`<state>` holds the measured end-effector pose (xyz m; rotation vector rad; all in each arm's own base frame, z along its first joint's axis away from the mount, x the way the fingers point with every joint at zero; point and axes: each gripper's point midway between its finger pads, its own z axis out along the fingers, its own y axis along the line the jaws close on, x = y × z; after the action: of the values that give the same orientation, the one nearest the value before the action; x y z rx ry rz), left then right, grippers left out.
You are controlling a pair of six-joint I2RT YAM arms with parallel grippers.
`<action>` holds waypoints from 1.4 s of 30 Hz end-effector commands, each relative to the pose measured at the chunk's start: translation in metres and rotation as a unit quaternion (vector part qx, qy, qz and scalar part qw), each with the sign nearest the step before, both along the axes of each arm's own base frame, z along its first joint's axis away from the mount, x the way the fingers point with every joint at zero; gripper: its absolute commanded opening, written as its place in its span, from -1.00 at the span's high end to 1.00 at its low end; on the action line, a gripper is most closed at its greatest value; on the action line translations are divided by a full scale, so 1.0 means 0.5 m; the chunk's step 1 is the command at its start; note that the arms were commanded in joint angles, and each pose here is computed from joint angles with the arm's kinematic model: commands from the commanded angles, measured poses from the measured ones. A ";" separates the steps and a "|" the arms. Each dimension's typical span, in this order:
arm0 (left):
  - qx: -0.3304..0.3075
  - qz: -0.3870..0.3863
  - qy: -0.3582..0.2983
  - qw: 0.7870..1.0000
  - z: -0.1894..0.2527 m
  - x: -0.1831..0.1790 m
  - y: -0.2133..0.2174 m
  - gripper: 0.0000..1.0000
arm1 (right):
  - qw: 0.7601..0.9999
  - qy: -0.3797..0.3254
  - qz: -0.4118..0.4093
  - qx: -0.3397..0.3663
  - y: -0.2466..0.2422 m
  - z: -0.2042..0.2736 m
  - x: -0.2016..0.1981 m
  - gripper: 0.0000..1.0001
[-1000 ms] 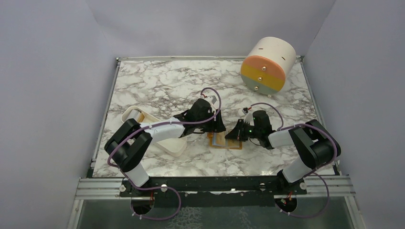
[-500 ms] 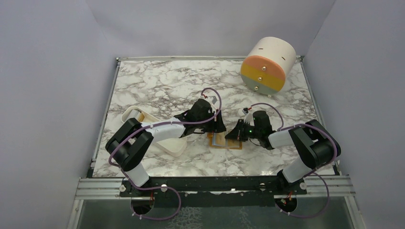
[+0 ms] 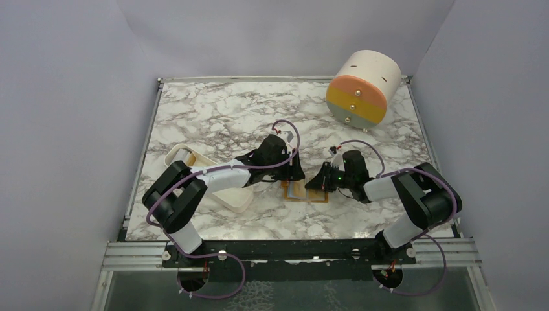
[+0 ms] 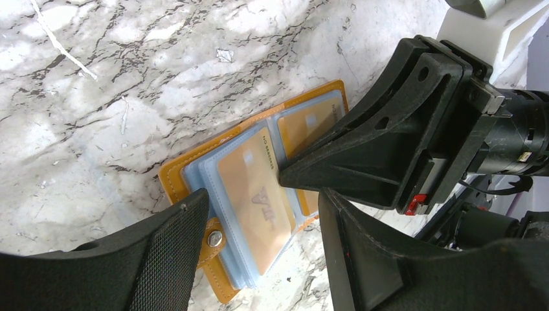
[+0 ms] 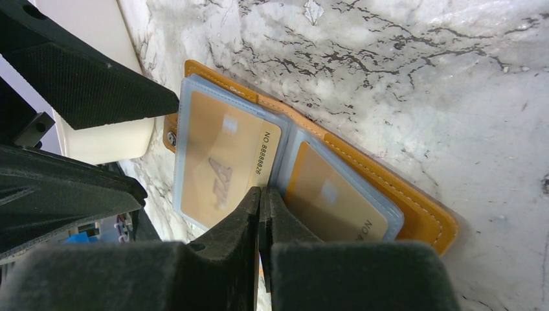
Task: Put the credit cards into the card holder
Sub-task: Turn over the card slot in the card holder.
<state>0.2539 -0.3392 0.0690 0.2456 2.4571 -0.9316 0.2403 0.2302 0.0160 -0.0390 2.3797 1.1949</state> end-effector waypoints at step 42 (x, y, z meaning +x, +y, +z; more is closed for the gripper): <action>-0.118 -0.067 0.016 0.991 0.075 -0.060 -0.130 -0.29 | 0.997 -0.010 -0.046 -0.065 -0.040 0.006 0.008 0.59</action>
<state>0.2200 -0.3925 0.0958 0.2914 2.4010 -1.2480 0.2452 0.2258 0.0286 -0.0183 2.3713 1.1316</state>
